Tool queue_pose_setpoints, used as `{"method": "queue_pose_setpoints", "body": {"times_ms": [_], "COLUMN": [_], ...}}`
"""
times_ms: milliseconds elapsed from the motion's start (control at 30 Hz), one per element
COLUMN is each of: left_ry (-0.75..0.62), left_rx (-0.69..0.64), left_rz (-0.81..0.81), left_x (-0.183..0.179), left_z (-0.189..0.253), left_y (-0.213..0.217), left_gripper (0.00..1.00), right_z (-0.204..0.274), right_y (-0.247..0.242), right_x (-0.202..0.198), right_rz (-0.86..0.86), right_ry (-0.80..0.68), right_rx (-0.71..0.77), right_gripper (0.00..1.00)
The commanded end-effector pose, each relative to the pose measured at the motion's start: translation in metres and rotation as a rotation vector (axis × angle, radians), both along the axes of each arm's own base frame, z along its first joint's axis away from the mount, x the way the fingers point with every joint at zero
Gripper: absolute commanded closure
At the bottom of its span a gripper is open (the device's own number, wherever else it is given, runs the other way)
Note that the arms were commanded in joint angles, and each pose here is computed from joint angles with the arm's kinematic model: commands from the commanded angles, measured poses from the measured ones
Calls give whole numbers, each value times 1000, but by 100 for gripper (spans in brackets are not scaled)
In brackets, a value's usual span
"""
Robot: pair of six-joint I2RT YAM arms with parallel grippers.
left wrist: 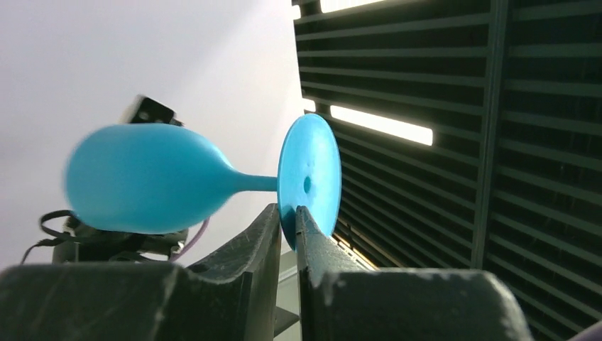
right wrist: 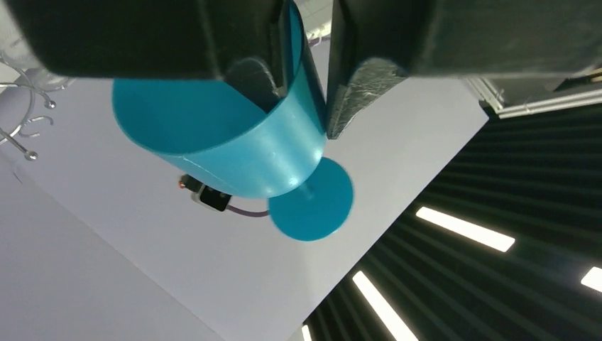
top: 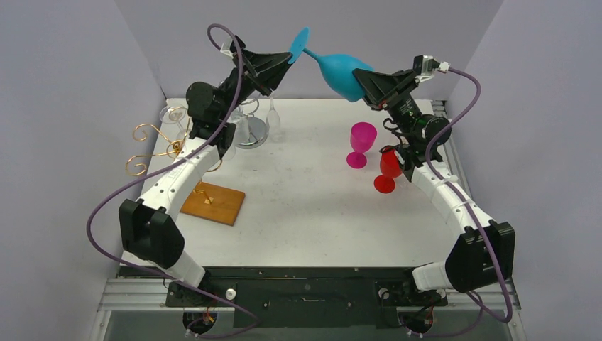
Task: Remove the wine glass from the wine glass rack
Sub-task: Place the wine glass at the center of the board.
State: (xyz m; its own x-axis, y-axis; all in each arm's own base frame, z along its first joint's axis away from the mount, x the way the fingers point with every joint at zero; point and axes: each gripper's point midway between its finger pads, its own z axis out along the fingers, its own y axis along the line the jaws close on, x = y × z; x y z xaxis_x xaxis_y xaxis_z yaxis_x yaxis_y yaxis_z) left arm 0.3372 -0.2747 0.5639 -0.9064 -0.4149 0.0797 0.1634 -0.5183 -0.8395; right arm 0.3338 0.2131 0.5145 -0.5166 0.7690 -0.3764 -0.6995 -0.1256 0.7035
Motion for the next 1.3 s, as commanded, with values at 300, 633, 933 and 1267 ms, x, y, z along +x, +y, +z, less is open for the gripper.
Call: {"method": "queue_pose_setpoints", "body": {"times_ms": [300, 633, 933, 1267], "left_ry": [-118, -159, -284, -351], "left_rx": [313, 740, 1108, 1209], "left_rz": [243, 439, 596, 669], "left_x": [-25, -32, -59, -70], "left_z": [-38, -133, -167, -160], "left_y": [7, 24, 56, 80], "left_gripper": [20, 4, 4, 4], "right_z": [-2, -85, -175, -268], "right_y": [-15, -62, -64, -36], "right_x": [-21, -18, -20, -4], "right_rz": [-210, -543, -625, -504], "right_ry": [56, 400, 601, 669], "right_rx": [-182, -664, -1251, -1625], "right_gripper": [100, 100, 100, 100]}}
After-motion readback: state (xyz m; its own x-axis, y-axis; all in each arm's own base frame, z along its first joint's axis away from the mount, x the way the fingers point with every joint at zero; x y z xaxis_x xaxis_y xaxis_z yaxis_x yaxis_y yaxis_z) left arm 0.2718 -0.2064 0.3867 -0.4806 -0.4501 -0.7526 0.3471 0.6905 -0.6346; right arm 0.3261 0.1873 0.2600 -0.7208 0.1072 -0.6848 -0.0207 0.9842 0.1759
